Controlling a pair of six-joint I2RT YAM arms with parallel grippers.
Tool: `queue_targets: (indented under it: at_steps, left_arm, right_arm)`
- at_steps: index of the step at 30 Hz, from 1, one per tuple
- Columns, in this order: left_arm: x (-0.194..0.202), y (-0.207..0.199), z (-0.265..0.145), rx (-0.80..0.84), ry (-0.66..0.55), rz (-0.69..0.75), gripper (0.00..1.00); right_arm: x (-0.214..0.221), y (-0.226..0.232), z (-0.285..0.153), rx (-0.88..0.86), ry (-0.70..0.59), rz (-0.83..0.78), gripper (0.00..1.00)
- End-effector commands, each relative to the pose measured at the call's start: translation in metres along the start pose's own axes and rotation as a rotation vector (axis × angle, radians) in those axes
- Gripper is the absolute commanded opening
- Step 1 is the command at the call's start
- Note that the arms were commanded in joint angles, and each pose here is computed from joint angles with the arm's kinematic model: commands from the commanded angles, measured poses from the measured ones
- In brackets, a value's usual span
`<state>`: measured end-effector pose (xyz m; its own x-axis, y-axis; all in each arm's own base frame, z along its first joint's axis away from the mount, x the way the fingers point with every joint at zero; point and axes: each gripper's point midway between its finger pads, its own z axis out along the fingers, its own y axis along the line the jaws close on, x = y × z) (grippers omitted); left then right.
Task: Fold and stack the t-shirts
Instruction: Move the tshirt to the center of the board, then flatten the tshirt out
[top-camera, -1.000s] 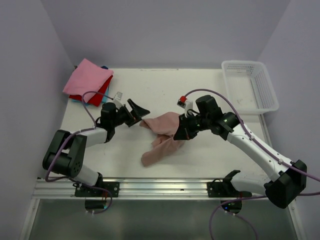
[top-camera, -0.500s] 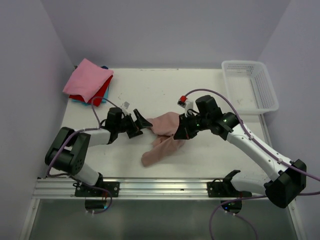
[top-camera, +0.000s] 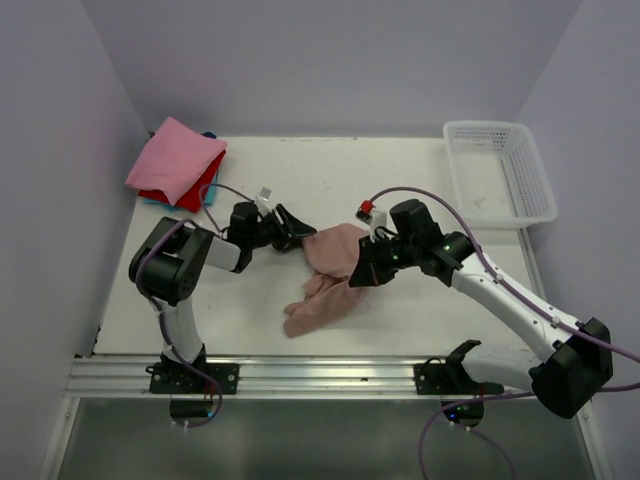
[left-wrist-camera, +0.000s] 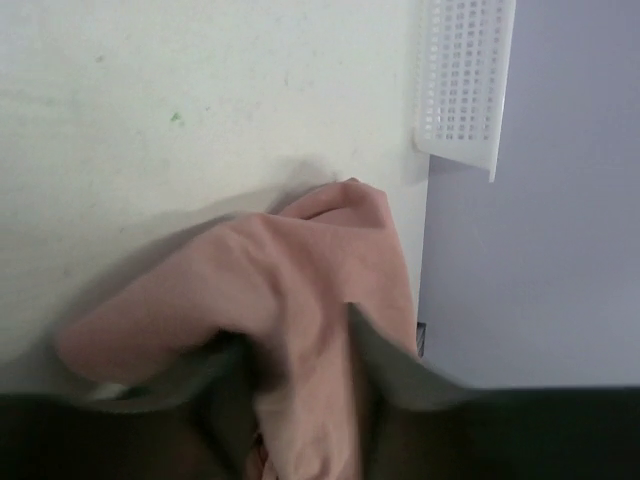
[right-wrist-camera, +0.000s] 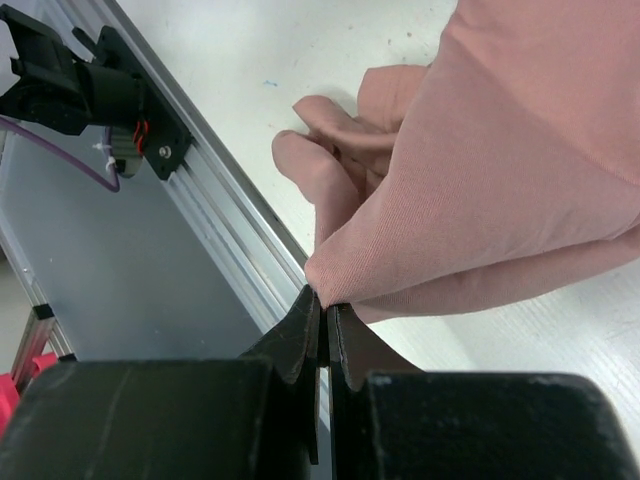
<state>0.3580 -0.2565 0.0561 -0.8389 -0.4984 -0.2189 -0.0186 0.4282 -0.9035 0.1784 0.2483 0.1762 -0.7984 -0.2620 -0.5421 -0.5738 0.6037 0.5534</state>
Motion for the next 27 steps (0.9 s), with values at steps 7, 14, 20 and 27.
queue_targets:
  at_steps: [7,14,20,27]
  left_arm:
    - [-0.034,-0.078,0.005,0.29,-0.05,0.114,0.0]
    - [-0.08,-0.157,-0.035,0.336,-0.156,0.292,0.0]
    - [-0.095,-0.229,-0.061,0.397,-0.177,0.4,0.0]
    - [-0.084,-0.257,-0.054,0.414,-0.122,0.455,0.0]
  right_arm:
    - [0.004,-0.003,-0.005,0.029,-0.04,-0.024,0.0]
    - [0.007,-0.035,-0.007,0.207,-0.053,0.018,0.0]
    - [0.007,-0.085,-0.009,0.498,-0.03,0.126,0.37]
    - [-0.055,-0.072,-0.018,0.553,-0.208,0.083,0.92]
